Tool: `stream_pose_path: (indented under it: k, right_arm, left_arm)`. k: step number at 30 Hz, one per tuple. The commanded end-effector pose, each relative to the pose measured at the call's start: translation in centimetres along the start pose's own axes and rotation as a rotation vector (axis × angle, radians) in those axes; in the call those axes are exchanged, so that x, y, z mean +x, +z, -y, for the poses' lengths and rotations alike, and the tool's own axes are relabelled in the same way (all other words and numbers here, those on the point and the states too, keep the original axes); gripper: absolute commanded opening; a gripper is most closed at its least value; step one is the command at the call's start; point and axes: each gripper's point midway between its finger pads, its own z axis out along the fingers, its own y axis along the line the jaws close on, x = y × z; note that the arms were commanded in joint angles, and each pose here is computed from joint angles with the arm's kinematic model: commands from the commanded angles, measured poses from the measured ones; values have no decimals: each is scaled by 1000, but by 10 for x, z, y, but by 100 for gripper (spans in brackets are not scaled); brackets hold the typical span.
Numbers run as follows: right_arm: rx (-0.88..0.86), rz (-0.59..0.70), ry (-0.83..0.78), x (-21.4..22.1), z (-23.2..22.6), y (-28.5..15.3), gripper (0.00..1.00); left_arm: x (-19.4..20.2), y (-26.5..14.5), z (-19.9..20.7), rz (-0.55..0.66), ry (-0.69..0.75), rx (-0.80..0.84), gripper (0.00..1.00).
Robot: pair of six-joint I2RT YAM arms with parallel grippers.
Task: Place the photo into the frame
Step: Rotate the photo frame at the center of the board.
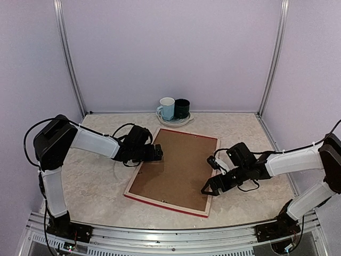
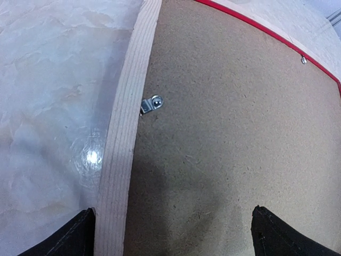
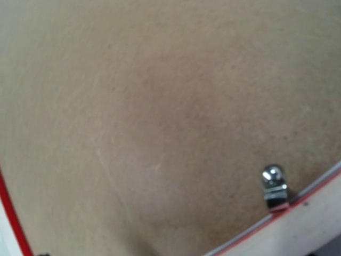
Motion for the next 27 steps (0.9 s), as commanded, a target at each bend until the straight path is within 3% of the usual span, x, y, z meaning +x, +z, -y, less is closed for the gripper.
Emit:
stream_pose_path:
  k: [1,16,27]
  right_arm:
    - [-76,-73,-14,27,-21,7,98]
    - [-151,-127,-54,49,-58,15,98]
    - [-53,-126,-75,50,-50,-7,99]
  left_arm:
    - [17,7,56,-75,49,169,99]
    - [19,33,81,-111,50,220,99]
    - [0,9,50,-53,11,156,99]
